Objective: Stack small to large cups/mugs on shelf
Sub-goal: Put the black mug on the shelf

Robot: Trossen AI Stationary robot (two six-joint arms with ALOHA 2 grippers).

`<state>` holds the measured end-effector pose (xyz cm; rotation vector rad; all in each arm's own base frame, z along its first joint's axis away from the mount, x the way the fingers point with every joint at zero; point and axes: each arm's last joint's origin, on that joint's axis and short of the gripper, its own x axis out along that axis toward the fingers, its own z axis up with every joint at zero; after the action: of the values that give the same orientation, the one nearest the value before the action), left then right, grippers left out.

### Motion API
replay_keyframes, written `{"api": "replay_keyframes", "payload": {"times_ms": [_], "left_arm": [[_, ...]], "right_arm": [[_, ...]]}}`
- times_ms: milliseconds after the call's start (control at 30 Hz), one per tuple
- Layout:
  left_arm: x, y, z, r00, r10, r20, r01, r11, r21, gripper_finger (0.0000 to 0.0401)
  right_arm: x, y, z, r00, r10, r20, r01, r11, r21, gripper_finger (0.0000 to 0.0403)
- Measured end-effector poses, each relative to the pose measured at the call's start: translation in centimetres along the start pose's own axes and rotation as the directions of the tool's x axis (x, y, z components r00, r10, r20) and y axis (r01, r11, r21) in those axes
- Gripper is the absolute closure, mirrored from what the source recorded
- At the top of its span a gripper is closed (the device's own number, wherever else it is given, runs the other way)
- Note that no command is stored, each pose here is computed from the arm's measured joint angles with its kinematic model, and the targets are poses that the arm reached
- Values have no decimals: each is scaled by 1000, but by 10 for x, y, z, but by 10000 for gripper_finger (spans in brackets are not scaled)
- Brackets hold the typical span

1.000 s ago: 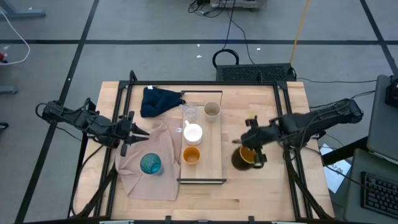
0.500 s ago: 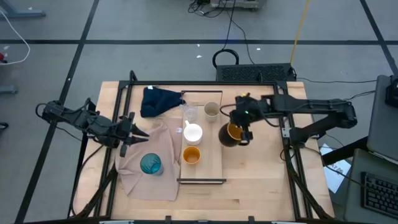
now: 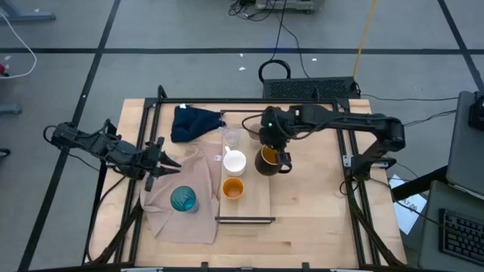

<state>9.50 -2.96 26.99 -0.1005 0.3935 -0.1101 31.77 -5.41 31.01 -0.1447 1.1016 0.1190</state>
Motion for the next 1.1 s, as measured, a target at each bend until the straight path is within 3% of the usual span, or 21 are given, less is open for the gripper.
{"api": "replay_keyframes", "payload": {"times_ms": [200, 600, 1100], "left_arm": [[0, 0, -1, 1000, 2, -10, -2, 1000, 3, 320], [0, 0, -2, 1000, 5, -21, -5, 1000, -3, 320], [0, 1, -2, 1000, 6, -22, -6, 1000, -19, 320]], "right_arm": [[9, -4, 7, 998, 55, 4, -55, 997, -45, 395], [29, -9, 15, 998, 68, -11, -68, 991, -116, 395], [36, -5, 21, 1000, 3, -4, -4, 964, -265, 395]]}}
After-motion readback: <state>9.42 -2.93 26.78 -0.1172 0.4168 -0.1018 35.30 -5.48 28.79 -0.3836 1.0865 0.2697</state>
